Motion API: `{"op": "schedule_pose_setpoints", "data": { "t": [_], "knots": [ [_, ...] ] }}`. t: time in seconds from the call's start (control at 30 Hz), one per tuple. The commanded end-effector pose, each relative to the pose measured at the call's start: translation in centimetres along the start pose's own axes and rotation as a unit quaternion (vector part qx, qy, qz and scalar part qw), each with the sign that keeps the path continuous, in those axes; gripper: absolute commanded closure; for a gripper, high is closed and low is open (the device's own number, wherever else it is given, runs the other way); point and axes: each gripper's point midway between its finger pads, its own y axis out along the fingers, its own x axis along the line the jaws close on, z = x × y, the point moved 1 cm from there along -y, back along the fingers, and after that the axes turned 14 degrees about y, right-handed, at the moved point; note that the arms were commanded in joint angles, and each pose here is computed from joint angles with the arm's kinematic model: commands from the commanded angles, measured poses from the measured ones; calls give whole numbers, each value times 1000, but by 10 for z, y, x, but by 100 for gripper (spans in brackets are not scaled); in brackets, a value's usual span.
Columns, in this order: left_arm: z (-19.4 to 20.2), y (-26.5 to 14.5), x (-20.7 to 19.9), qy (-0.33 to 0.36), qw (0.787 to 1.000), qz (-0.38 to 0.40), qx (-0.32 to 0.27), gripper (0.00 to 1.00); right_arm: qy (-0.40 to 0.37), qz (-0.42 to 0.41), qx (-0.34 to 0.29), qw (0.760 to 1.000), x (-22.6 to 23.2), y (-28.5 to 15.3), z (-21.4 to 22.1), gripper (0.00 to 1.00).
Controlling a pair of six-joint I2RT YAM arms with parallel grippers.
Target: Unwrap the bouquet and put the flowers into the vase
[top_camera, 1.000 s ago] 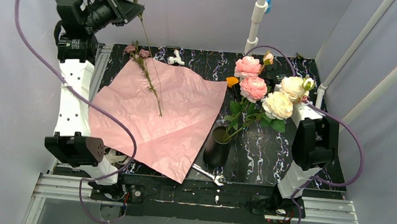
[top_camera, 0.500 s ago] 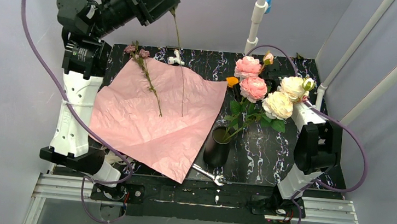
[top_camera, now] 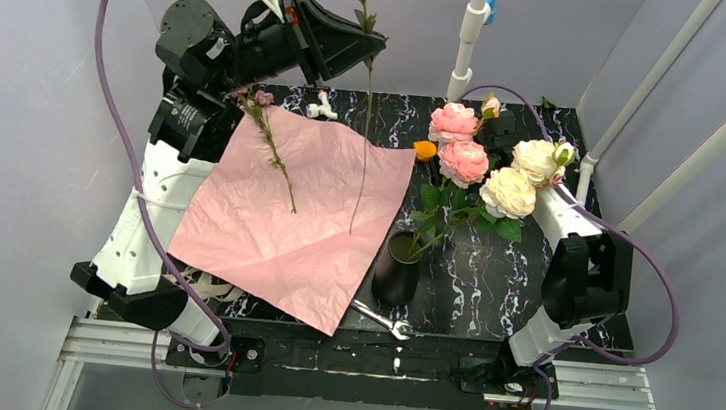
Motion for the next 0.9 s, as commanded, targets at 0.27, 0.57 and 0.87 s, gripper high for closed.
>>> {"op": "schedule_pose_setpoints", "data": {
  "t": [0.27, 0.57, 0.87],
  "knots": [
    [2, 27, -38, 19, 998, 57, -26, 100, -20, 9, -39, 999, 5, -22, -8, 2],
    [38, 37, -48, 35, 997, 74, 1, 100, -28, 13, -40, 999, 6, -27, -2, 2],
    [71, 41, -52, 39, 996, 79, 29, 100, -32, 16, -40, 999, 6, -29, 1, 2]
  ]
}}
